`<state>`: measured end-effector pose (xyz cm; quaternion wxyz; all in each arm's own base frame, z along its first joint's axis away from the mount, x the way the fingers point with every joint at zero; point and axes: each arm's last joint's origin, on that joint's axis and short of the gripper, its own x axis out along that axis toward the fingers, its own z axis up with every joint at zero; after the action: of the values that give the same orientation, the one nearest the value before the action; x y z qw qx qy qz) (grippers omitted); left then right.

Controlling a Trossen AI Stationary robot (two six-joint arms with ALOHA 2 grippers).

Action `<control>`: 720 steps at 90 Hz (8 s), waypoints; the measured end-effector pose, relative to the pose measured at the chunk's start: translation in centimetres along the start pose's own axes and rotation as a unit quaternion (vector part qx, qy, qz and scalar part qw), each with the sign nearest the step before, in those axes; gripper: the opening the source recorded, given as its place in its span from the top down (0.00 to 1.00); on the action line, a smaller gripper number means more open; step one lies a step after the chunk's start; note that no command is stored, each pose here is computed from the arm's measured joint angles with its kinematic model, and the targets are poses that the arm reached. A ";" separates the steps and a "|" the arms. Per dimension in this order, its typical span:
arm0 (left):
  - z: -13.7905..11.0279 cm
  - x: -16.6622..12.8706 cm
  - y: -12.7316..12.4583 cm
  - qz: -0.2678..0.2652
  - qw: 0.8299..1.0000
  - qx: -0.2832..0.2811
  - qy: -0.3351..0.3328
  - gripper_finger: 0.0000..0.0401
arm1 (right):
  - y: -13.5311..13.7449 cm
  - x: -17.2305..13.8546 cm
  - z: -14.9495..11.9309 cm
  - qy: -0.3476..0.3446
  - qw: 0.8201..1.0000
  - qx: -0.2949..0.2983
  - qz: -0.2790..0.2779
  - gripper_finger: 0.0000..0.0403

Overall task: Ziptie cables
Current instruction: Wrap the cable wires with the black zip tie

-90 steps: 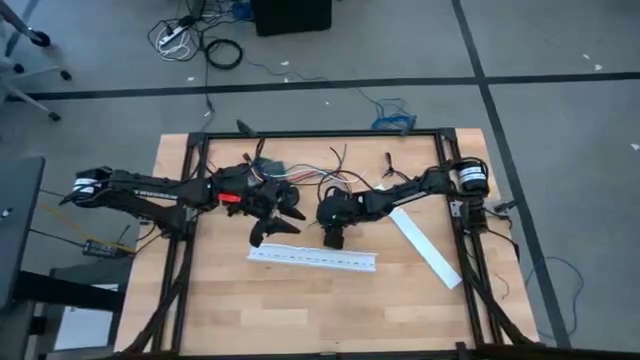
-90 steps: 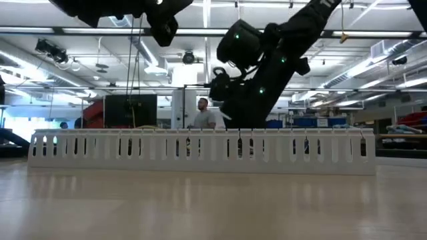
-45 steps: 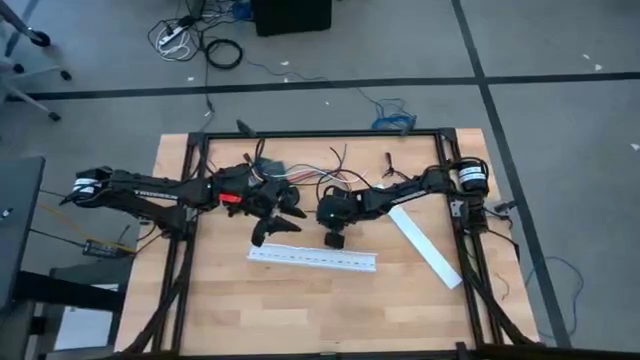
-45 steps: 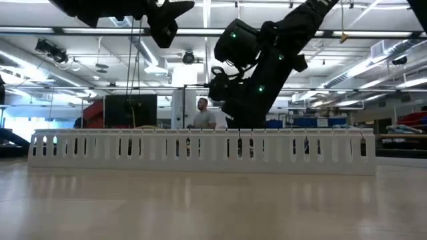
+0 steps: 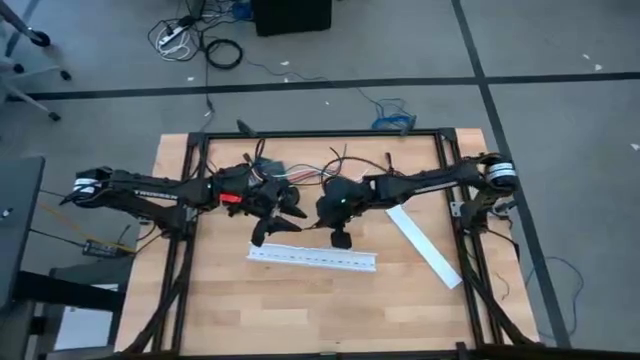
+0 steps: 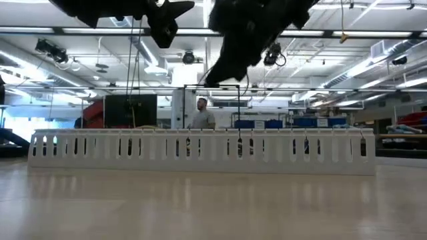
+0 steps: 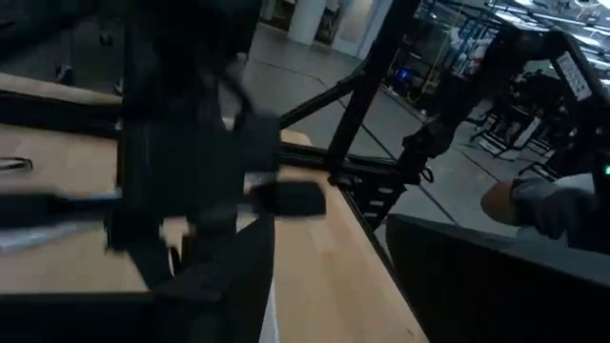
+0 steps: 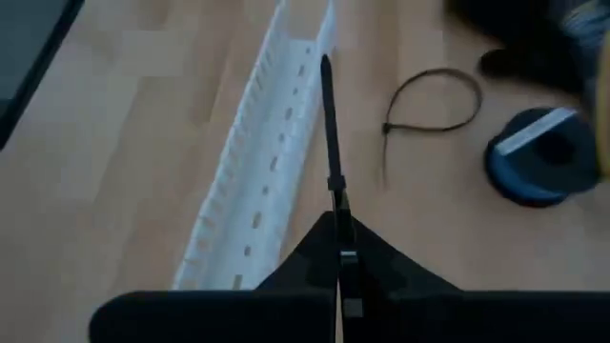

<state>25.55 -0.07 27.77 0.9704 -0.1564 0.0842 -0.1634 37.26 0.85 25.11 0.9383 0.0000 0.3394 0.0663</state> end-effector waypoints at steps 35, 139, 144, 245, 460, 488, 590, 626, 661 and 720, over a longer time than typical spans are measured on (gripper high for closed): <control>0.5 -0.5 -0.3 0.013 0.999 0.042 -0.017 0.51 | 1.8 -7.7 2.3 -0.063 0.996 -0.046 -0.048 1.00; 0.5 -1.1 0.0 0.186 0.926 0.258 -0.204 0.51 | 0.4 -14.7 6.6 -0.320 0.940 -0.049 -0.108 1.00; 0.6 -1.1 -0.1 0.185 0.924 0.259 -0.213 0.51 | 0.3 -14.3 6.9 -0.334 0.935 -0.051 -0.103 1.00; 1.2 -1.4 -0.6 0.159 0.914 0.281 -0.247 0.51 | -0.1 -11.5 8.2 -0.408 0.910 -0.057 -0.054 1.00; -0.5 1.8 1.2 0.141 0.948 0.213 -0.189 0.51 | -2.7 -6.3 4.8 -0.368 0.928 -0.006 -0.057 1.00; -0.6 1.8 1.2 0.142 0.949 0.212 -0.185 0.51 | -3.0 -6.4 4.7 -0.354 0.933 -0.007 -0.059 1.00; -0.4 1.7 1.3 0.171 0.939 0.231 -0.190 1.00 | -3.7 -6.5 4.4 -0.345 0.937 -0.010 -0.052 0.91; -0.6 1.6 1.7 0.240 0.928 0.225 -0.177 1.00 | -4.6 -6.1 3.7 -0.295 0.944 -0.006 -0.147 0.36; 0.5 -2.5 0.6 0.373 0.902 0.183 -0.115 1.00 | -6.4 -5.6 2.1 -0.217 0.960 0.003 -0.177 0.19; -0.3 -12.0 -0.9 0.353 0.923 0.151 0.012 1.00 | -12.2 7.2 1.4 -0.175 0.960 0.031 -0.217 0.24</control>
<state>13.99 3.13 29.12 0.9763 0.0337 0.1201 0.1768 45.12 -10.31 21.03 0.9744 -0.0331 0.1641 -0.1501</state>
